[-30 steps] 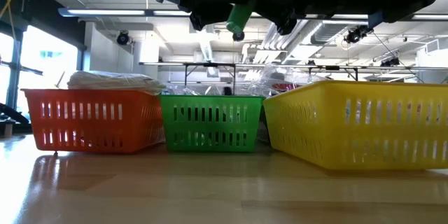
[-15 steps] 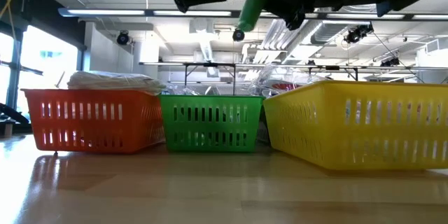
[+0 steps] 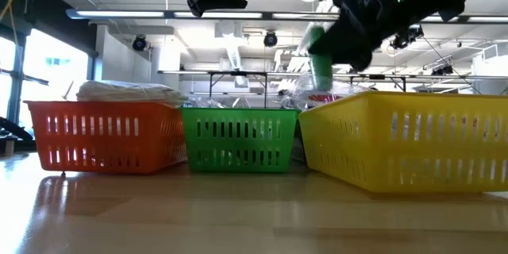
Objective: Pick & Place Travel size toiletries
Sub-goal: Put the green shampoo into the right black bin
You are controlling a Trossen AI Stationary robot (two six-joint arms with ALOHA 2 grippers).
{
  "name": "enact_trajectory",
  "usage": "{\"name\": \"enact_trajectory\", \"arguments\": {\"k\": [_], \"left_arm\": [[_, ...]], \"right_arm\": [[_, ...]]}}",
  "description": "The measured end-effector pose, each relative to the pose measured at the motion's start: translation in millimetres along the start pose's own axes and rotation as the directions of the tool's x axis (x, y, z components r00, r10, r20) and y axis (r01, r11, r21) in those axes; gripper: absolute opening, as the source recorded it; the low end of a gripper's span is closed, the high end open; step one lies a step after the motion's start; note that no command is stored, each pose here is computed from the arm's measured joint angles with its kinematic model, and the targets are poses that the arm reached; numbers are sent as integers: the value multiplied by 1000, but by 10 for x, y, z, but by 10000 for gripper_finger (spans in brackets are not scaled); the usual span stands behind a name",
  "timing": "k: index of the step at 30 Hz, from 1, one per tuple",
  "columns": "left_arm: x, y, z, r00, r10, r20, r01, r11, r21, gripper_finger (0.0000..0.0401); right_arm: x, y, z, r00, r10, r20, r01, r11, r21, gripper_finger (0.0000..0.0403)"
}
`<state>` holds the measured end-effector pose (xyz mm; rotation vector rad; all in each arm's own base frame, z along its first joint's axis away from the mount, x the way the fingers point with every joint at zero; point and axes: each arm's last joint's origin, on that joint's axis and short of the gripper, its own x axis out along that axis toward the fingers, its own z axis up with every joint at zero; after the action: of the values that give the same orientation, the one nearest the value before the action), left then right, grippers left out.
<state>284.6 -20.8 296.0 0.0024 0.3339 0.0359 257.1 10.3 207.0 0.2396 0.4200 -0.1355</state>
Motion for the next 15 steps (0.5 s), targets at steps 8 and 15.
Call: {"name": "enact_trajectory", "arguments": {"k": [8, 15], "left_arm": [[0, -1, 2, 1000, 0, 2, 0, 1000, 0, 187], [1, -1, 1, 1000, 2, 2, -2, 1000, 0, 187]], "right_arm": [[-1, -50, -124, 991, -40, -128, 46, 998, 44, 151], [95, -82, -220, 981, -65, -183, 75, 996, 52, 150]]}}
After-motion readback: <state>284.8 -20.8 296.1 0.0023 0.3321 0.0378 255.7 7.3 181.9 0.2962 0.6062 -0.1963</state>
